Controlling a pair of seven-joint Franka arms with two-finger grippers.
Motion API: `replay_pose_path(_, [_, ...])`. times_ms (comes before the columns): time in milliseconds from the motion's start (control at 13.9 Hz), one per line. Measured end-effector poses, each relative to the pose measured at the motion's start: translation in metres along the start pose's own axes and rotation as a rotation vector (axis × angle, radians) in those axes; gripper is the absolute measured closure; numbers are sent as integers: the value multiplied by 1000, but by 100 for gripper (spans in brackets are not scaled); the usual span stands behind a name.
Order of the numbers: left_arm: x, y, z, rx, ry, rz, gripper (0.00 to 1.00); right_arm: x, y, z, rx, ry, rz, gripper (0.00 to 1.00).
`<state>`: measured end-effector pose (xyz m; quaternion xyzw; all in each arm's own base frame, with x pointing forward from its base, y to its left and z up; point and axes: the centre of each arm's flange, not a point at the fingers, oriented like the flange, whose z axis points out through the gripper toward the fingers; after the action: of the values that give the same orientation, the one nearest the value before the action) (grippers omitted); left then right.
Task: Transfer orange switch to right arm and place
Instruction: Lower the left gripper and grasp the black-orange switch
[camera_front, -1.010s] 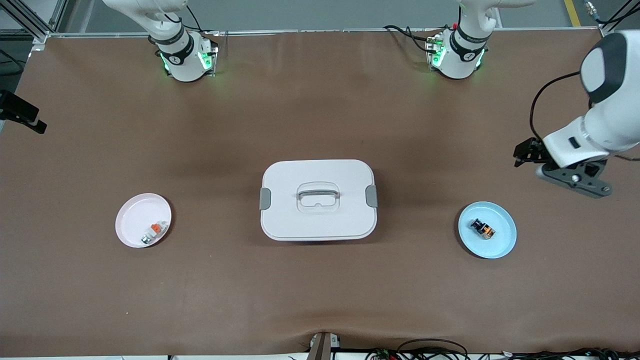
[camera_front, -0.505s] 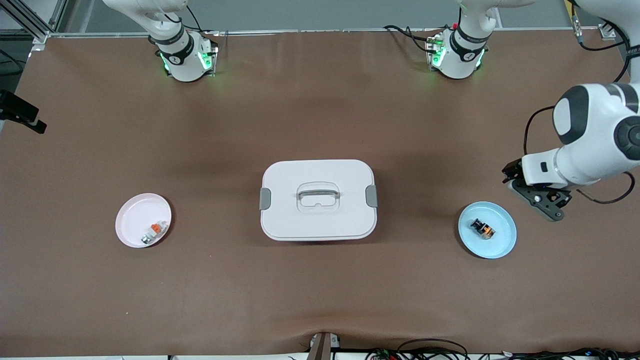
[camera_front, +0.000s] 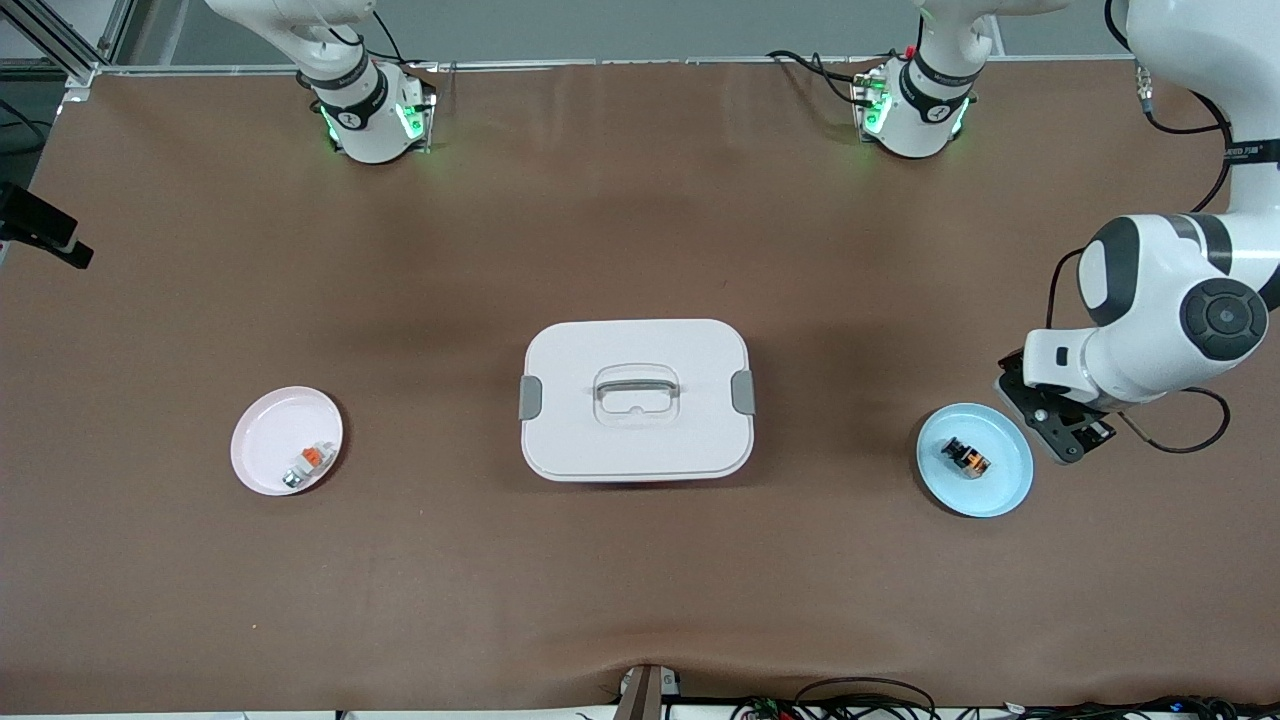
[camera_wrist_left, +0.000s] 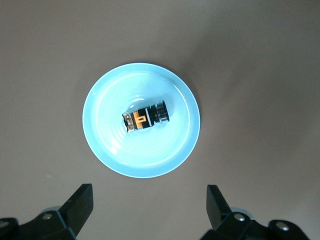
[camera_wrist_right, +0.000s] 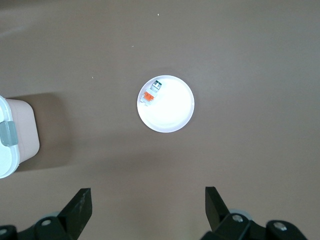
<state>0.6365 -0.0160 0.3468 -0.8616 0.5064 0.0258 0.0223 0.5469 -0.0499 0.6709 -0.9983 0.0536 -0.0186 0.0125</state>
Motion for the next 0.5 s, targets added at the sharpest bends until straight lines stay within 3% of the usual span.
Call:
replay_pose_path(289, [9,-8,30,-24,-12,57,0,0,0,0,0,-4,3,0])
replay_pose_path(505, [9,-13,48,-57,27,0,0,0,0,0,0,-4,2,0])
